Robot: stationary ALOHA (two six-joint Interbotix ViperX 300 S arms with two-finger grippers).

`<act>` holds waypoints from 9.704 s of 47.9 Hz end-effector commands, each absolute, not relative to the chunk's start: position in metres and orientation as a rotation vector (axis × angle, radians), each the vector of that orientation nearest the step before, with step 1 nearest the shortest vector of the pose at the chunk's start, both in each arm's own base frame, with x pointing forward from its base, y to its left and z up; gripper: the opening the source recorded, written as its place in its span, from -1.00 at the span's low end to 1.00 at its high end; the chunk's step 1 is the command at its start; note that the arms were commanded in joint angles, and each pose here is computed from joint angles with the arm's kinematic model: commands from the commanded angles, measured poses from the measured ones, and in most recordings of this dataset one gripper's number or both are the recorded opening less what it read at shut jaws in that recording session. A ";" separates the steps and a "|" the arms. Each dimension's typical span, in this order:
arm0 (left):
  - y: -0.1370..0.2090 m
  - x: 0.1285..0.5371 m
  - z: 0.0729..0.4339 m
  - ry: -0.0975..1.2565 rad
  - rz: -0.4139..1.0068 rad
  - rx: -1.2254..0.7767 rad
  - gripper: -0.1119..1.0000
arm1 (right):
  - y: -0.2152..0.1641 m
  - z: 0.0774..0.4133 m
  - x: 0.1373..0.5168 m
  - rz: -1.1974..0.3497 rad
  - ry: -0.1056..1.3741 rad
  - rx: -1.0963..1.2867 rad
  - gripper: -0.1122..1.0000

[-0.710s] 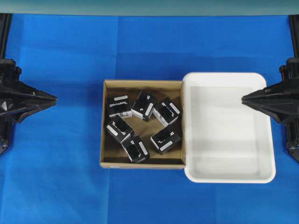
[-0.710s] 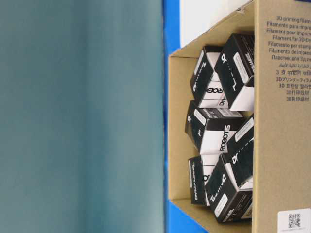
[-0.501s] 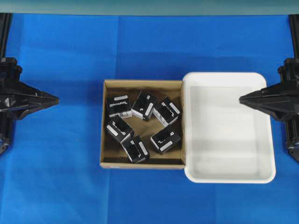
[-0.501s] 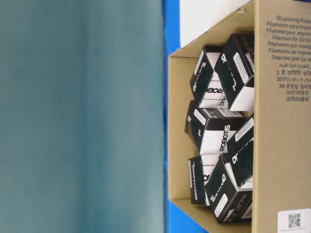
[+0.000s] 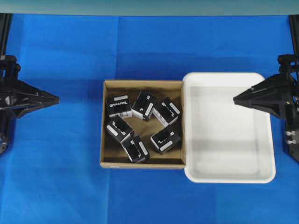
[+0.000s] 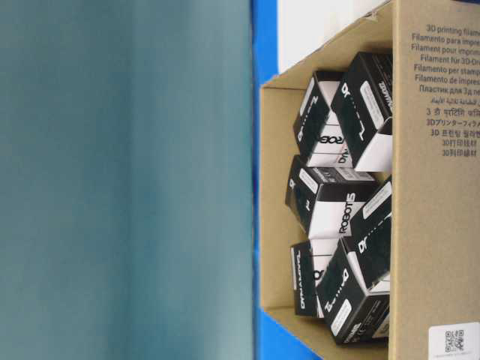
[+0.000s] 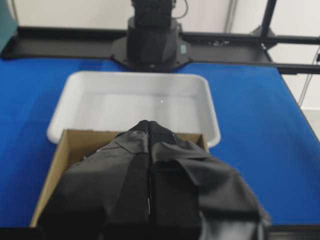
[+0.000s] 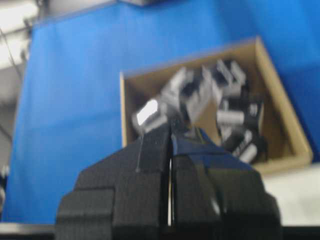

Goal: Pick a box that is randomly placed inside the cardboard box.

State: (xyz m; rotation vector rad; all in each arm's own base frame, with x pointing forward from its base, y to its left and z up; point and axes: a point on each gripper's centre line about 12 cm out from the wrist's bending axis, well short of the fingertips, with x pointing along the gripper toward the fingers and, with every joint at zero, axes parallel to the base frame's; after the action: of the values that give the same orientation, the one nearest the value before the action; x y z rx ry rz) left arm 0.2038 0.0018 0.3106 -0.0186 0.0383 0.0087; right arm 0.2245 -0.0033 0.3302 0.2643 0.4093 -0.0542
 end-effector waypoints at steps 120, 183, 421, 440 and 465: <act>-0.002 0.204 0.322 0.089 -0.006 -0.059 -0.93 | -0.065 0.176 0.466 0.580 1.257 -0.789 0.97; -0.001 0.204 0.323 0.088 -0.002 -0.083 -0.93 | -0.054 0.142 0.466 0.546 1.209 -0.787 0.41; -0.005 0.198 0.327 0.063 -0.024 -0.103 -0.93 | -0.014 0.342 0.257 -0.064 0.126 0.149 0.99; -0.006 0.182 0.342 -0.020 -0.036 -0.091 -0.93 | -0.009 0.324 0.225 -0.050 0.175 0.146 0.99; -0.007 0.180 0.340 -0.039 -0.043 -0.099 -0.93 | 0.000 0.323 0.216 -0.005 0.121 0.101 0.99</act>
State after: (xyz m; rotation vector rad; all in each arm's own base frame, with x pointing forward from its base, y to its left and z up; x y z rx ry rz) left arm 0.1795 -0.0071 0.3347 -0.1017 -0.0195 -0.0407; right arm 0.2156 -0.0009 0.3189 0.1062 0.1438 -0.0100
